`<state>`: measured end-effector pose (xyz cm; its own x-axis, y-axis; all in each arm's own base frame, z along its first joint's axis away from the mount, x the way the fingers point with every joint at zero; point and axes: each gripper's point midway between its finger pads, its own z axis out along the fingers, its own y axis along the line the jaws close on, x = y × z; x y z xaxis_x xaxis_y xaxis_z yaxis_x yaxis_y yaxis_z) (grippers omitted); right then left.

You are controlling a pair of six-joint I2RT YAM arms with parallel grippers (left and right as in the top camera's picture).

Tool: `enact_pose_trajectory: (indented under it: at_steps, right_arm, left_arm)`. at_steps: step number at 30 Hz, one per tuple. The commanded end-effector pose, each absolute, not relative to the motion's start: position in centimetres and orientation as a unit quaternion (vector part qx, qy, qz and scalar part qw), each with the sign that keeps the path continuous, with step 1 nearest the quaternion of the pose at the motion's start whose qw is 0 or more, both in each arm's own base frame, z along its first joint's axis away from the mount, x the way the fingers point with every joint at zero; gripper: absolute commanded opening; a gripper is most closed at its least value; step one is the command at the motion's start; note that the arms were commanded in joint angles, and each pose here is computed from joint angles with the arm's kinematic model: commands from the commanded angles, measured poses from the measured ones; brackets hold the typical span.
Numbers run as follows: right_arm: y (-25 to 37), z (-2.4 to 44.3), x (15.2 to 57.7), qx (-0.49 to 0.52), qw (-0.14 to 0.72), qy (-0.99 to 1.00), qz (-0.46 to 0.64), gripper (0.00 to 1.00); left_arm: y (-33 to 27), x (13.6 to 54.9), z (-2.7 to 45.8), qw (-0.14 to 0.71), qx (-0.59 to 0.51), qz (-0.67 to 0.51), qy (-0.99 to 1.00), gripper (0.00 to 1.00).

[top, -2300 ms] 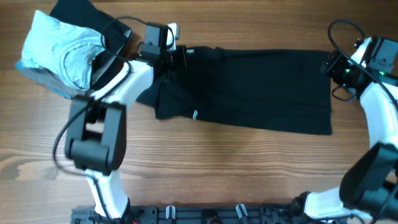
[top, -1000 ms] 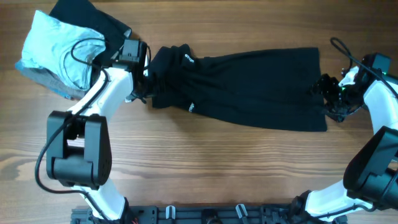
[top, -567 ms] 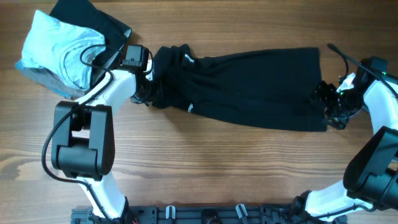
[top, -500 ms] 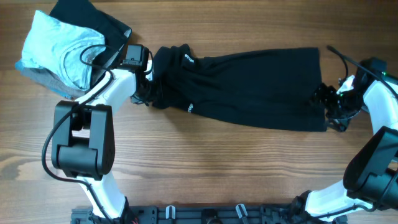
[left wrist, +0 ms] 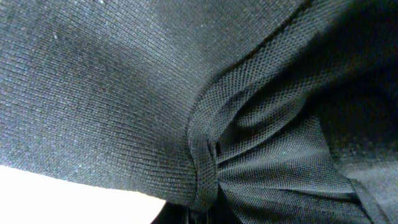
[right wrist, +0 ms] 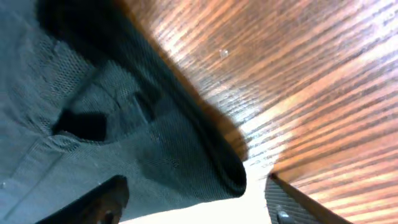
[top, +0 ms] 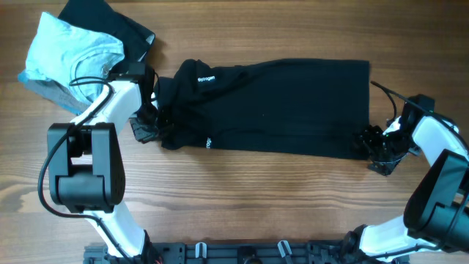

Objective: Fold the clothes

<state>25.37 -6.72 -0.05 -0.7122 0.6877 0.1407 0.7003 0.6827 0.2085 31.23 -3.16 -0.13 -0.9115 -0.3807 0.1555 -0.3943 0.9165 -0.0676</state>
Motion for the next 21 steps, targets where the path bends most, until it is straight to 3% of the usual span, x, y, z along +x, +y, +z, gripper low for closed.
enact_pose_trajectory:
  at_steps: [1,3,8,10,11,21]
  right_arm:
    - [-6.4,-1.4,25.2,-0.382,0.029,-0.915,-0.130,0.62]
    - [-6.5,-1.4,25.7,-0.380,0.017,-0.915,-0.132,0.52]
    - [-5.5,-1.2,26.0,-0.369,0.019,-0.915,-0.159,0.53]
    - [-5.6,-1.3,25.2,-0.368,0.032,-0.919,-0.142,0.15]
    - [-5.9,-1.4,24.8,-0.377,0.039,-0.916,-0.129,0.04]
    - [-9.6,-0.2,21.2,-0.436,0.083,-0.895,-0.039,0.04]
  left_arm:
    - [-1.9,29.0,-1.0,0.101,0.209,0.010,-0.973,0.04]
    - [-1.9,28.7,-1.0,0.108,0.209,0.008,-0.972,0.04]
    - [-1.7,28.6,-1.0,0.108,0.207,0.002,-0.972,0.04]
    - [-1.7,28.6,-1.0,0.108,0.207,0.002,-0.972,0.04]
    - [-1.7,28.6,-1.0,0.108,0.207,0.002,-0.972,0.04]
    - [-1.8,26.1,-0.3,0.161,0.208,-0.005,-0.965,0.04]
